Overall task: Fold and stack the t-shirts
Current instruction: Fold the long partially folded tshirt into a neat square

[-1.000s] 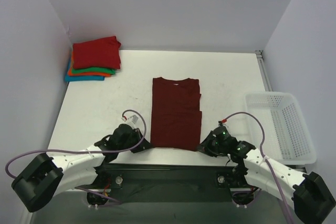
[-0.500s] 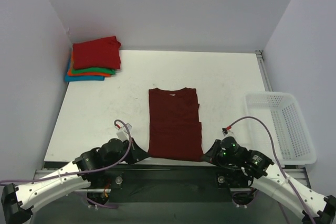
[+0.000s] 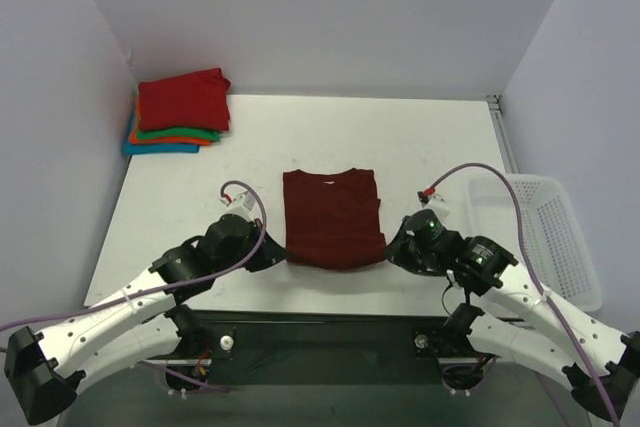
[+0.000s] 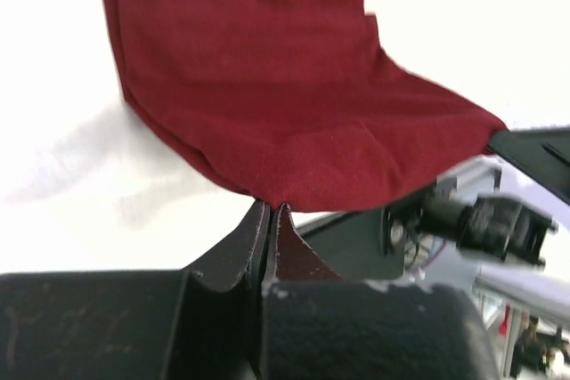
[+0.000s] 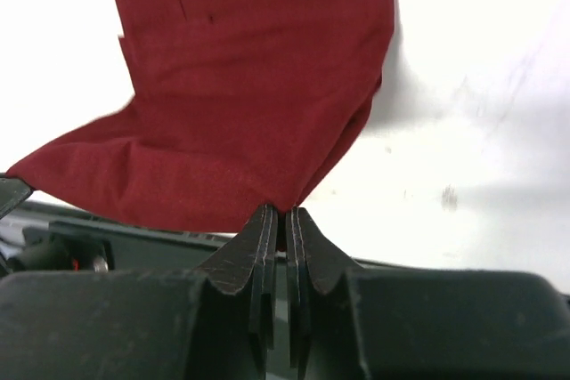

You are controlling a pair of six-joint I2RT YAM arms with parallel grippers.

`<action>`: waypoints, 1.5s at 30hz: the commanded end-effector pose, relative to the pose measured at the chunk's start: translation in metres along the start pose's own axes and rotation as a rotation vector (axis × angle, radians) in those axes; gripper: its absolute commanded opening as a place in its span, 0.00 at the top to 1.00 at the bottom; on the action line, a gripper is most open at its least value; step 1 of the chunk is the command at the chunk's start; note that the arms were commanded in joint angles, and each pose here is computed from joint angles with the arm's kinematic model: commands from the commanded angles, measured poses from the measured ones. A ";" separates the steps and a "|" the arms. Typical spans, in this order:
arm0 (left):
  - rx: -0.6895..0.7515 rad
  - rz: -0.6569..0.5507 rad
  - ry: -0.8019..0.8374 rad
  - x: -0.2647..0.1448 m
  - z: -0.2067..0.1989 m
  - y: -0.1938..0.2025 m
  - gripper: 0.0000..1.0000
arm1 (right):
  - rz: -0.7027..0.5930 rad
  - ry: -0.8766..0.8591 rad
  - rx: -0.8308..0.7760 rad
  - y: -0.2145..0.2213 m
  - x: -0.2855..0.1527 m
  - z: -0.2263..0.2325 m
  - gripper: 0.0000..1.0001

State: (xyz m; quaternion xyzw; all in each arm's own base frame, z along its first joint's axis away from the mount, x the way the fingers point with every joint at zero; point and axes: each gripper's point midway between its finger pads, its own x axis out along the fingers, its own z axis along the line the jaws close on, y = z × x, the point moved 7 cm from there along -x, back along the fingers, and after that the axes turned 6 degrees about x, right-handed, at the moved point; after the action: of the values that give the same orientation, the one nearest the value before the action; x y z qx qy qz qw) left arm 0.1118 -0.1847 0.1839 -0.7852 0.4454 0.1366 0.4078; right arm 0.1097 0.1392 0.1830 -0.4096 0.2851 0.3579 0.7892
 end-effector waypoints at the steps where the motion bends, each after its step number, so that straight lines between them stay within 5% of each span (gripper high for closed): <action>1: 0.032 -0.048 0.073 0.005 -0.025 -0.033 1.00 | -0.090 0.059 -0.065 -0.029 -0.003 0.010 1.00; 18: -0.051 -0.104 0.057 0.059 -0.026 -0.139 1.00 | -0.046 0.039 -0.048 -0.131 0.039 0.071 1.00; 27: -0.107 -0.114 0.045 0.138 0.024 -0.227 1.00 | 0.035 0.015 -0.011 -0.217 0.136 0.088 0.95; 30: -0.087 -0.160 0.080 0.179 0.054 -0.253 0.80 | 0.057 0.007 0.007 -0.240 0.176 0.086 0.86; 31: -0.087 -0.152 0.097 0.188 0.060 -0.259 0.67 | 0.087 0.015 0.013 -0.242 0.197 0.079 0.74; 33: -0.109 -0.131 0.095 0.211 0.085 -0.268 0.60 | 0.066 -0.014 -0.001 -0.258 0.207 0.085 0.62; 34: -0.120 -0.122 0.110 0.216 0.091 -0.268 0.45 | 0.090 0.002 -0.001 -0.257 0.225 0.078 0.51; 37: -0.141 -0.139 0.095 0.220 0.108 -0.271 0.27 | 0.087 -0.006 -0.003 -0.268 0.234 0.076 0.40; 45: -0.170 -0.169 0.049 0.194 0.106 -0.257 0.24 | 0.083 0.131 -0.027 -0.246 0.225 0.046 0.41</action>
State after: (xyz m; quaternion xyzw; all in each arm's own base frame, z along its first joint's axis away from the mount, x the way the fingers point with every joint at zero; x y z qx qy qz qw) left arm 0.4505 -0.1442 0.0957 -0.8428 0.3940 0.1779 0.3206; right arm 0.4597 0.1594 0.1277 -0.4035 0.3503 0.3801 0.7550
